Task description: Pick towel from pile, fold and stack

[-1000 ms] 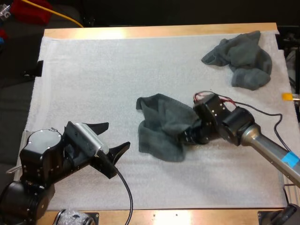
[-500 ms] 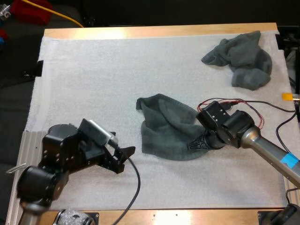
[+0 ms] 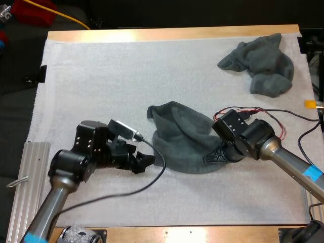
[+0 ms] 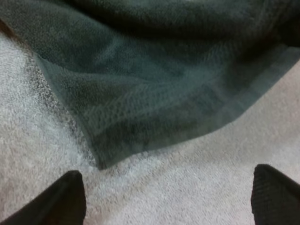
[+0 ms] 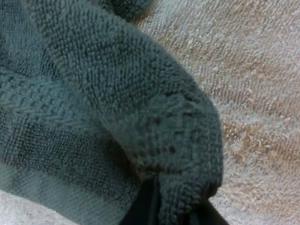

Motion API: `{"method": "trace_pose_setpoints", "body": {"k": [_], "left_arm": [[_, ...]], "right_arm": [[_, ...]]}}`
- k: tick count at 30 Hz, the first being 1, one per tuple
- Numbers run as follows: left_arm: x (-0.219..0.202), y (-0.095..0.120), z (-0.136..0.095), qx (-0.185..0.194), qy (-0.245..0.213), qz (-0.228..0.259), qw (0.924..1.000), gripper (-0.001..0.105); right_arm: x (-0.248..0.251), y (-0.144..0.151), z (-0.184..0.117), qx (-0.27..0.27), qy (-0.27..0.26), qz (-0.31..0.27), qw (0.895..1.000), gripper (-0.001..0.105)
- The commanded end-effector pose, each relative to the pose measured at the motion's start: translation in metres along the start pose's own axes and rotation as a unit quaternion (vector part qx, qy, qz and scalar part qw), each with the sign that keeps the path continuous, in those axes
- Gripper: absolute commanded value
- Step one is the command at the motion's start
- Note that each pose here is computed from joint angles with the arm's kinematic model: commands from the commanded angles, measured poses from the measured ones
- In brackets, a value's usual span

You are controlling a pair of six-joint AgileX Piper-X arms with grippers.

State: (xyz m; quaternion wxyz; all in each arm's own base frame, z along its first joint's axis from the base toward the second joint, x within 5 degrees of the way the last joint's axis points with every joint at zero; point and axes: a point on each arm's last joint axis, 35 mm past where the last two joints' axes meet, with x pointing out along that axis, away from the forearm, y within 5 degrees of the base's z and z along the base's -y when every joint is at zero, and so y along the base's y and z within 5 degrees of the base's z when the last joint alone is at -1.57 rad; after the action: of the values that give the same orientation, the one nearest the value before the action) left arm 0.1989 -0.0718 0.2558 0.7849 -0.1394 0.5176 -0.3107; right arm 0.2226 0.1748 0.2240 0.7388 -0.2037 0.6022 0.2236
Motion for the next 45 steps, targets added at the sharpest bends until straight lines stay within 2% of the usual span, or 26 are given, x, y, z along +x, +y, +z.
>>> {"method": "trace_pose_setpoints", "body": {"k": [1,10,15,21,29,35,39,45], "left_arm": [[0.004,0.000,0.003,0.002,-0.002,-0.009,1.0000,0.071],[0.050,0.029,0.011,-0.034,0.053,-0.001,0.9980,0.071],[0.076,0.044,0.012,-0.053,0.081,-0.024,0.9951,0.071],[0.101,0.060,0.008,-0.073,0.108,-0.027,0.9911,0.071],[0.120,0.069,0.003,-0.096,0.133,-0.092,0.9822,0.071],[0.129,0.075,-0.001,-0.109,0.149,-0.095,0.9782,0.071],[0.129,0.073,0.001,-0.107,0.144,-0.125,0.9758,0.071],[0.128,0.072,0.001,-0.109,0.145,-0.139,0.9735,0.069]], "right_arm": [[-0.003,-0.001,-0.002,-0.003,0.002,-0.004,1.000,0.001],[-0.003,-0.001,-0.002,-0.003,0.002,-0.004,1.000,0.001],[-0.003,-0.001,-0.002,-0.003,0.002,-0.004,1.000,0.001],[-0.003,-0.001,-0.002,-0.003,0.002,-0.004,1.000,0.001],[-0.003,-0.001,-0.002,-0.003,0.002,-0.004,1.000,0.001],[-0.003,-0.001,-0.002,-0.003,0.002,-0.004,1.000,0.001],[-0.003,-0.001,-0.002,-0.003,0.002,-0.004,1.000,0.001],[-0.003,-0.001,-0.002,-0.003,0.002,-0.004,1.000,0.001]]}}
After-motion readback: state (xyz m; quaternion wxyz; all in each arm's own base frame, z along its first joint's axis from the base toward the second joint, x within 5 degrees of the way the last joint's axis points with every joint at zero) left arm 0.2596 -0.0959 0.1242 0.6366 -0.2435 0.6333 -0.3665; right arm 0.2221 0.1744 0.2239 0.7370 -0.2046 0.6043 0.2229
